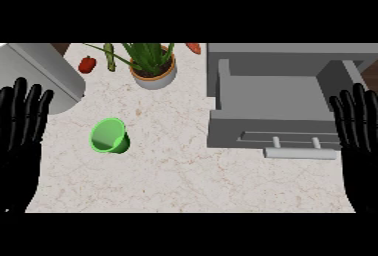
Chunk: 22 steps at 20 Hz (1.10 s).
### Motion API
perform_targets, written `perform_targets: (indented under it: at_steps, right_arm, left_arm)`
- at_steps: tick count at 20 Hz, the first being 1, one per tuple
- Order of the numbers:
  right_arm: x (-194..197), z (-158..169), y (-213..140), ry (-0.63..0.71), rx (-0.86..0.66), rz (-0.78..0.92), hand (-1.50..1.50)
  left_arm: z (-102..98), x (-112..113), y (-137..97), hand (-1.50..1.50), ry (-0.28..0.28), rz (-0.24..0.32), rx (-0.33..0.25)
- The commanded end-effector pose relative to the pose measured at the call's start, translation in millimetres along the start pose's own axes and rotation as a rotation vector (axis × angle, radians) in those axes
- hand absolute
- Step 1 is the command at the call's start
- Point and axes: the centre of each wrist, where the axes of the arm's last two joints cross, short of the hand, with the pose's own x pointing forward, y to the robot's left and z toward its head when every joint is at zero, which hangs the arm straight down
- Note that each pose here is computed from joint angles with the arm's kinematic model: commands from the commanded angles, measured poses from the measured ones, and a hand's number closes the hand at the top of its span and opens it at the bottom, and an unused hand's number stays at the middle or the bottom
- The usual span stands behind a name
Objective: Pick up the cup, place it into the drawer and close the drawer
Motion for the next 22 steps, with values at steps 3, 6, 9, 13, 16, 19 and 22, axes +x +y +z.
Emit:
perform_targets:
  at_steps: [3,6,9,13,16,19,22]
  right_arm:
    - [4.2,10.7,7.9,-0.025,0.052,-0.043,-1.5]
    - [4.5,-10.4,11.5,-0.047,0.076,-0.032,-1.5]
    - [4.0,-3.6,12.8,0.057,0.15,-0.135,-1.5]
    - [-8.0,-15.7,26.7,0.033,0.115,-0.142,-1.5]
    - [6.1,-10.0,21.4,0.045,0.147,-0.125,-1.5]
    - [-2.9,-26.1,13.5,0.042,0.126,-0.135,-1.5]
    - [-3.4,-13.4,8.1,0.05,0.136,-0.125,-1.5]
  left_arm:
    - [-17.4,-7.0,0.7,-1.5,0.028,-0.088,0.148]
    - [-20.1,-28.7,-8.1,-1.5,0.05,-0.129,0.288]
    - [-24.5,-40.2,-24.3,-1.5,0.137,0.043,0.362]
    - [-40.4,-45.2,-52.3,-1.5,0.155,0.065,0.378]
    - [-21.8,-62.4,-38.1,-1.5,0.138,0.075,0.366]
    - [-42.9,-52.6,-36.1,-1.5,0.139,0.065,0.374]
    - [-46.2,-52.3,-20.7,-1.5,0.15,0.071,0.384]
